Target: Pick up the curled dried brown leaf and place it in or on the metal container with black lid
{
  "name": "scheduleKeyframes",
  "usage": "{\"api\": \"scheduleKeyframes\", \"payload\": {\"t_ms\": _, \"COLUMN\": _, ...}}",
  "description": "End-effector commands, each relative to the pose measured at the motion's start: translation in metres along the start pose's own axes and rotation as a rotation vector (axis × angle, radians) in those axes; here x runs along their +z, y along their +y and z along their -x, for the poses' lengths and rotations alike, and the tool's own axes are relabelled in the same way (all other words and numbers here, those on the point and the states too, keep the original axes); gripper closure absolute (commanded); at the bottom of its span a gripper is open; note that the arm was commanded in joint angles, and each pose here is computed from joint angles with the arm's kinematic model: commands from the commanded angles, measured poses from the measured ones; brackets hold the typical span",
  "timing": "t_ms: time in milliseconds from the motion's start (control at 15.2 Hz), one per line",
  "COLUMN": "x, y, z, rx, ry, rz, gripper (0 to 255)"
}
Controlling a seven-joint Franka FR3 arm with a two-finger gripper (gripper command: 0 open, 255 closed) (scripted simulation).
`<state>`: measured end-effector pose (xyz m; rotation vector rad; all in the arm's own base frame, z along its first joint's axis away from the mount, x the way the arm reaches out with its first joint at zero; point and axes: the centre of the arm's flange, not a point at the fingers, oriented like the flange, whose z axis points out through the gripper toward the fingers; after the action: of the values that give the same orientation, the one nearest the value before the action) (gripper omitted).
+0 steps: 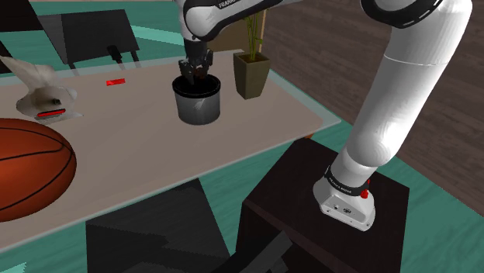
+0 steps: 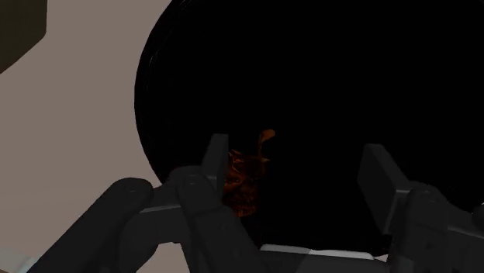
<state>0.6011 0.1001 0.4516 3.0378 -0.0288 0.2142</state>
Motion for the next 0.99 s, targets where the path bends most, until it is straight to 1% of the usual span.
{"api": "scheduleKeyframes", "payload": {"t_ms": 0, "x": 0.002, "y": 0.0, "z": 0.0, "rx": 0.0, "ry": -0.004, "rz": 0.001, "gripper": 0}}
{"api": "scheduleKeyframes", "payload": {"t_ms": 198, "x": 0.002, "y": 0.002, "z": 0.0, "rx": 0.001, "ry": -0.005, "rz": 0.0, "gripper": 0}}
{"api": "scheduleKeyframes", "payload": {"t_ms": 462, "x": -0.048, "y": 0.002, "z": 0.0, "rx": 0.001, "ry": -0.005, "rz": 0.0, "gripper": 0}}
{"api": "scheduleKeyframes", "payload": {"t_ms": 924, "x": -0.048, "y": 0.002, "z": 0.0, "rx": 0.001, "ry": -0.005, "rz": 0.0, "gripper": 0}}
